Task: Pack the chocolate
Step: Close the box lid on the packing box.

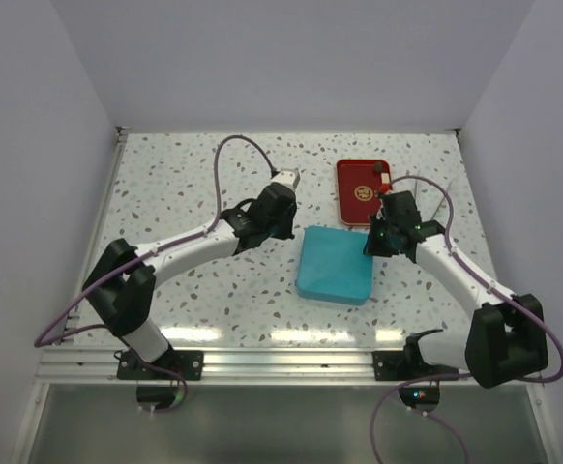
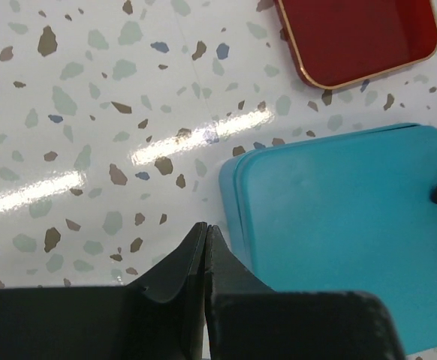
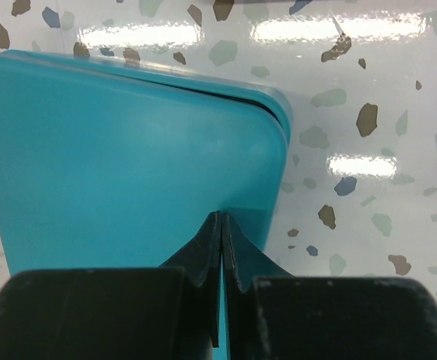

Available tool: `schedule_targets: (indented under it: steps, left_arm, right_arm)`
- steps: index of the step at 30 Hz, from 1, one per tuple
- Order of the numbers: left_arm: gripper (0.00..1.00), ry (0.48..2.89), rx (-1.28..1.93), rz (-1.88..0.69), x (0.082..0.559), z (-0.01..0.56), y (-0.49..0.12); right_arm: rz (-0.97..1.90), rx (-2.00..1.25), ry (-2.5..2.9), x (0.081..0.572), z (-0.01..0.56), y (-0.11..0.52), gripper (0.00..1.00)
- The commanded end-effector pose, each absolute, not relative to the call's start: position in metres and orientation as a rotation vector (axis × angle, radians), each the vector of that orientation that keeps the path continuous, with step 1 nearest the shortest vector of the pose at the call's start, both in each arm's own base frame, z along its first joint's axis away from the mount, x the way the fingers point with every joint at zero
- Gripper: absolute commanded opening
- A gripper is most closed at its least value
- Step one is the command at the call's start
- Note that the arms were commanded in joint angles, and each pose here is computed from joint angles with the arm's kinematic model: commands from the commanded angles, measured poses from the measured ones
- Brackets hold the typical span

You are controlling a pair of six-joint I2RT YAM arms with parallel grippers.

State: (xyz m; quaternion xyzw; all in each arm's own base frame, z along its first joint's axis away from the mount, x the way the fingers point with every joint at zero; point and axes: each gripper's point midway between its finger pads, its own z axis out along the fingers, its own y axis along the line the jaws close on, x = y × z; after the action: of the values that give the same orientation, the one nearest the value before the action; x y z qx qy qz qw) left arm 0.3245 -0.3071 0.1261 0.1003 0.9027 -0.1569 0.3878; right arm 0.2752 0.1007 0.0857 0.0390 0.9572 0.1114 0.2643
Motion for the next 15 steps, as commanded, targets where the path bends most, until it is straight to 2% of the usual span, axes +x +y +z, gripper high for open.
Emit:
schedule_targets:
  steps: [1, 8, 15]
  left_arm:
    - [0.04, 2.163, 0.277, -0.482, 0.331, 0.161, -0.319]
    - [0.04, 2.156, 0.387, -0.612, 0.322, 0.155, -0.352]
    - [0.02, 2.208, 0.423, -0.602, 0.327, 0.131, -0.369]
  right_arm:
    - [0.269, 0.101, 2.583, 0.282, 0.081, 0.1, 0.0]
    - [0.24, 0.107, 2.597, 0.286, 0.074, 0.099, 0.0]
    - [0.195, 0.108, 2.607, 0.289, 0.071, 0.096, 0.0]
